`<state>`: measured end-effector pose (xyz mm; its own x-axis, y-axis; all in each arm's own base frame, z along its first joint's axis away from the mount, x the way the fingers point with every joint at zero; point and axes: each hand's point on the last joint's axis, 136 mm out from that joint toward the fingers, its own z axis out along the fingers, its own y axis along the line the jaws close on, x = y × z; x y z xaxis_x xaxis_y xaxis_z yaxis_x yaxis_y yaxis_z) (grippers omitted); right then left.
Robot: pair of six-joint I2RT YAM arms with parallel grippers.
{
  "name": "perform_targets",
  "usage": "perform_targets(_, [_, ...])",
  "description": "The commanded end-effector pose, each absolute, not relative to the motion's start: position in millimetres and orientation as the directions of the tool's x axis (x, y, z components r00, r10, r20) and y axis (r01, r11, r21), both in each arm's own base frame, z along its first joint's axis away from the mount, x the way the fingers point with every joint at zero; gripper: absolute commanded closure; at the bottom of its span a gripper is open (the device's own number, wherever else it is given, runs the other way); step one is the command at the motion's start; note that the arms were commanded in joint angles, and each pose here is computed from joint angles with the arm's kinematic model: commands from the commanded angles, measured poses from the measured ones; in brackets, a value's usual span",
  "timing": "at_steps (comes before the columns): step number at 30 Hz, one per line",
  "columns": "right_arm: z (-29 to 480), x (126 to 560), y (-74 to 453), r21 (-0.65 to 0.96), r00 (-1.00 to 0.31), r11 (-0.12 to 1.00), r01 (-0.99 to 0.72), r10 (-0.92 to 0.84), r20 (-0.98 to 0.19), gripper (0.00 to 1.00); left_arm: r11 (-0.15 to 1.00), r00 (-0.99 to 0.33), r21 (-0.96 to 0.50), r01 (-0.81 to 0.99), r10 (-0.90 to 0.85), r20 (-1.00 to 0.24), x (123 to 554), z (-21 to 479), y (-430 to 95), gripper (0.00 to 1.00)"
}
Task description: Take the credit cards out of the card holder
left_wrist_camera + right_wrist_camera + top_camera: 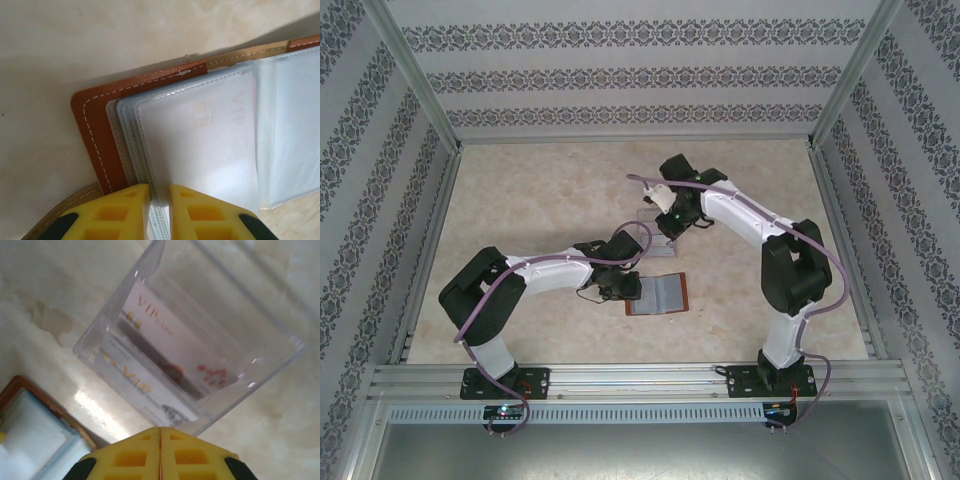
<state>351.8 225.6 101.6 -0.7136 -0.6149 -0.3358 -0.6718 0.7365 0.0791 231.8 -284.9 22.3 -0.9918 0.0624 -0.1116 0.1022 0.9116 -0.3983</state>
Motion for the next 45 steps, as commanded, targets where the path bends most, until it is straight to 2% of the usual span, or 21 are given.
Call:
perform_targets(1, [113.2,339.7,240.8,0.142,-0.78,0.811,-0.567,-0.473,-0.41,0.91,0.95,-0.996,-0.299,0.09,0.088,-0.02,204.8,-8.4,-262.5,0.81])
perform_targets(7, [113.5,314.2,236.5,0.226,-0.866,0.887,-0.403,-0.29,-0.407,0.91,0.948,-0.996,-0.305,0.093,0.089,-0.027,206.4,-7.5,-263.8,0.81])
perform_targets(11, [111.7,290.1,239.6,0.286,-0.879,0.882,-0.375,-0.241,-0.412,0.88,0.945,-0.996,-0.312,0.094,0.087,-0.037,208.2,-5.8,-265.2,0.81])
perform_targets(20, [107.3,250.0,241.1,0.385,-0.898,0.871,-0.305,-0.128,-0.421,0.89,0.933,-0.995,-0.348,0.092,0.07,-0.075,211.6,6.3,-268.9,0.81])
perform_targets(28, [99.9,229.3,249.5,0.503,-0.937,0.84,-0.204,-0.019,-0.348,0.88,0.934,-0.993,-0.348,0.083,0.047,-0.109,212.5,14.8,-262.9,0.81])
perform_targets(32, [93.9,221.5,261.4,0.58,-0.964,0.801,-0.148,0.016,-0.267,0.86,0.934,-0.99,-0.35,0.075,0.029,-0.136,214.8,19.6,-259.7,0.8])
perform_targets(39, [80.4,212.9,282.5,0.605,-0.982,0.784,-0.135,-0.024,-0.188,0.85,0.931,-0.984,-0.358,0.069,0.005,-0.178,218.7,29.3,-255.1,0.76])
perform_targets(45, [72.6,210.7,298.9,0.628,-0.991,0.771,-0.111,-0.037,-0.13,0.89,0.935,-0.984,-0.351,0.057,-0.008,-0.18,218.4,28.3,-249.5,0.77])
